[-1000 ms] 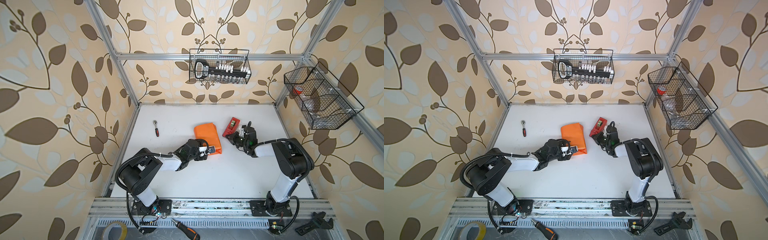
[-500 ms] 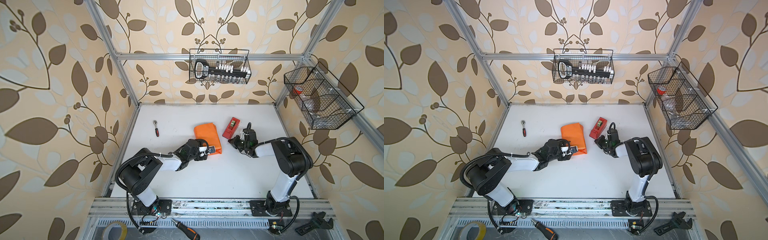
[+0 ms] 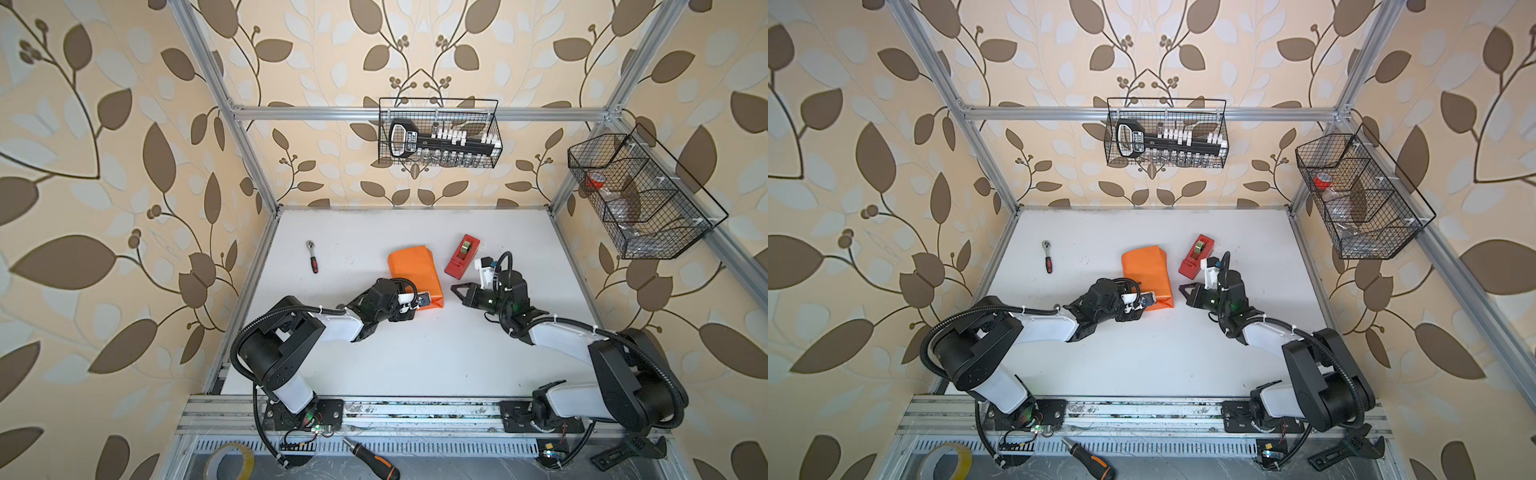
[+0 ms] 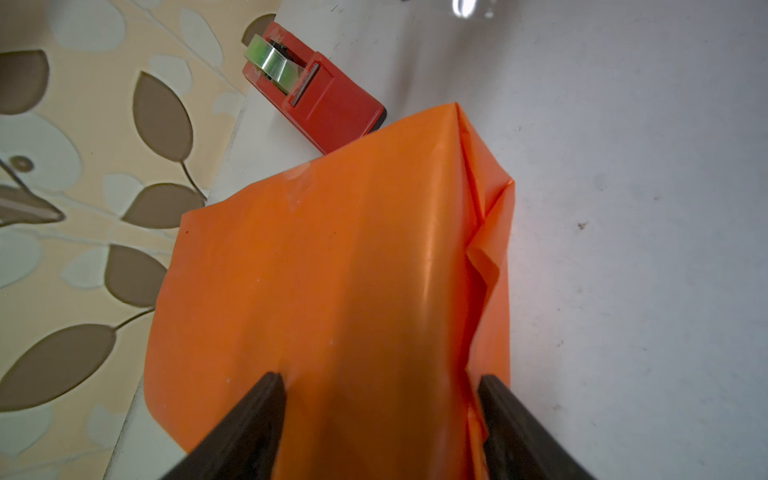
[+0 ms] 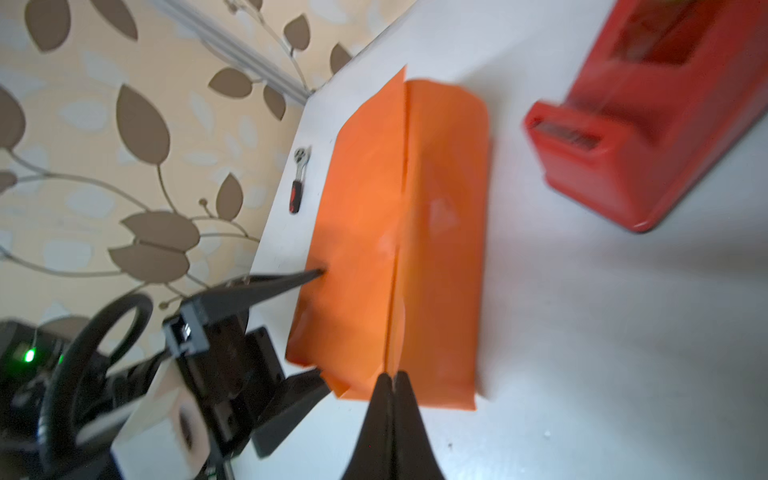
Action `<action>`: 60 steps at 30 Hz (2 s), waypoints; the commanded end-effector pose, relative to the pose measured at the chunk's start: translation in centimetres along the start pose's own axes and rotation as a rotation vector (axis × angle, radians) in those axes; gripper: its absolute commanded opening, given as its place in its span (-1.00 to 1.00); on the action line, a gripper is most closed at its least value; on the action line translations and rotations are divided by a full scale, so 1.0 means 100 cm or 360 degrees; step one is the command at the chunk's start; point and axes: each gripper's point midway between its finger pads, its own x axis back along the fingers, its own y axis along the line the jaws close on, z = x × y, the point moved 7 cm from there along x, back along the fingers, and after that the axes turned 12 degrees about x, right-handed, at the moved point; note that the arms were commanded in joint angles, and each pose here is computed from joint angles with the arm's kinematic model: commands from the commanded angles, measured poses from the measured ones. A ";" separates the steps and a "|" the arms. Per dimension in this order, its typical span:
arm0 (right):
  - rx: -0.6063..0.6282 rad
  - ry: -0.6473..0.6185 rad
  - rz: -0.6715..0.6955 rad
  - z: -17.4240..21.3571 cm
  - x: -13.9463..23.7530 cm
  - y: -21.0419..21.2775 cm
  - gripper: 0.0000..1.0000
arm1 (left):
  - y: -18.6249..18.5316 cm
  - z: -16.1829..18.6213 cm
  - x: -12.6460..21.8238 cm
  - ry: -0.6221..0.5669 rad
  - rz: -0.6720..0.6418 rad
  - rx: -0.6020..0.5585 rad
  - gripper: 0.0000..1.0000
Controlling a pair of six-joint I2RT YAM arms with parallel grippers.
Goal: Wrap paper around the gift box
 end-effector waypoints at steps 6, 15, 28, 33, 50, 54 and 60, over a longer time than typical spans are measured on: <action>0.0337 0.0110 -0.0255 0.026 -0.021 0.041 -1.00 | -0.009 0.033 -0.005 0.0236 0.0093 0.0019 0.47; 0.0379 0.0162 -0.0322 0.037 -0.047 0.047 -1.00 | -0.009 0.033 -0.005 0.0238 0.0093 0.0019 0.47; 0.0393 0.0182 -0.0304 0.040 -0.059 0.045 -1.00 | -0.009 0.033 -0.005 0.0238 0.0093 0.0021 0.47; 0.0394 0.0180 -0.0291 0.039 -0.061 0.044 -1.00 | -0.009 0.033 -0.005 0.0238 0.0093 0.0020 0.47; 0.0367 0.0153 -0.0249 0.033 -0.062 0.036 -1.00 | -0.009 0.033 -0.005 0.0237 0.0093 0.0021 0.47; 0.0349 0.0141 -0.0229 0.031 -0.062 0.033 -1.00 | -0.009 0.033 -0.005 0.0240 0.0095 0.0021 0.47; 0.0326 0.0144 -0.0204 0.031 -0.063 0.029 -1.00 | -0.009 0.032 -0.005 0.0237 0.0096 0.0022 0.47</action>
